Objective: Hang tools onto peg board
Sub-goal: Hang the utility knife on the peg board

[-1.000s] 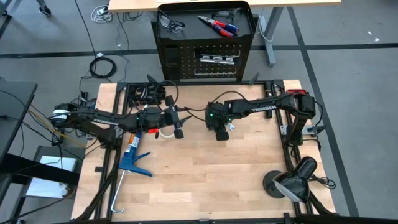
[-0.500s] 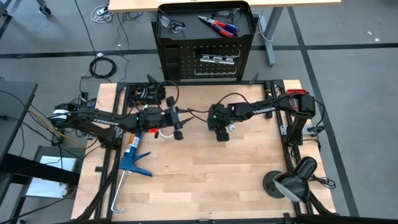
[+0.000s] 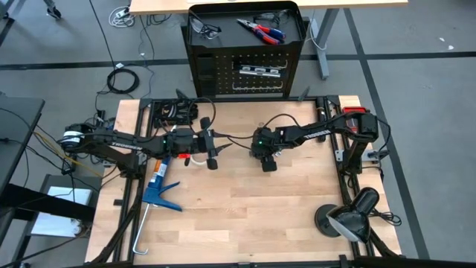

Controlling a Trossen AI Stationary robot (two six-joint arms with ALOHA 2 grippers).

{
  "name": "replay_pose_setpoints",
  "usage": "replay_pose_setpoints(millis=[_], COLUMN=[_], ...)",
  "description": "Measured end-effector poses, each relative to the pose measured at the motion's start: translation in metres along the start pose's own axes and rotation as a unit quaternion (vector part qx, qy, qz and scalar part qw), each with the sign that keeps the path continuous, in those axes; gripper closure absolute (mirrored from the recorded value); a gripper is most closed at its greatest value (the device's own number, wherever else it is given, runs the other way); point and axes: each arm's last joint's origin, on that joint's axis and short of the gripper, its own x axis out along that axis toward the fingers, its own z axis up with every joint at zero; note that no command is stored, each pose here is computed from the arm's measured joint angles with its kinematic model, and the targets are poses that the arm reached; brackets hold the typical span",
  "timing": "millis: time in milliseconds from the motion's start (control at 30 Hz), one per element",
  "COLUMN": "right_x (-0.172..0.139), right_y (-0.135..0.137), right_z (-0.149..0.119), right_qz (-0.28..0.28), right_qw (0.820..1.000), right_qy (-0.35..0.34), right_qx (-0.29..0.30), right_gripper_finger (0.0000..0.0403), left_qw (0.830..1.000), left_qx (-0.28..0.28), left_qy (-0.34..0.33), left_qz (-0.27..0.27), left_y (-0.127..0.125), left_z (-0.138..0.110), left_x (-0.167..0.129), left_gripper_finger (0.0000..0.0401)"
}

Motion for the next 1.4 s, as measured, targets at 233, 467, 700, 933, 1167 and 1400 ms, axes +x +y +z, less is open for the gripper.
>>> replay_pose_setpoints(millis=[233, 467, 700, 933, 1167, 1400], right_x=[0.001, 0.001, -0.020, -0.066, -0.101, -0.128], right_y=[-0.002, -0.005, -0.015, -0.042, -0.077, -0.103], right_z=[-0.001, -0.001, 0.013, 0.034, 0.042, 0.057], right_qz=[-0.003, -0.017, -0.121, -0.304, -0.453, -0.547], right_qw=[1.000, 1.000, 0.989, 0.945, 0.881, 0.820], right_qy=[0.000, 0.003, 0.062, 0.074, 0.074, 0.038], right_qx=[0.003, 0.004, -0.050, -0.098, -0.114, -0.163], right_gripper_finger=[0.0263, 0.0293, 0.0293, 0.0293, 0.0293, 0.0293], left_qw=[1.000, 1.000, 0.990, 0.976, 0.978, 0.989], left_qx=[0.000, 0.012, 0.017, 0.018, 0.012, 0.009], left_qy=[0.000, 0.008, 0.055, 0.080, 0.065, 0.038], left_qz=[0.000, 0.014, 0.132, 0.202, 0.200, 0.143], left_y=[0.000, 0.001, 0.009, 0.014, 0.014, 0.011], left_z=[0.000, -0.001, -0.001, -0.001, 0.002, 0.003], left_x=[0.000, 0.000, -0.004, -0.007, -0.007, -0.005], left_gripper_finger=[0.0261, 0.0261, 0.0261, 0.0261, 0.0261, 0.0261])
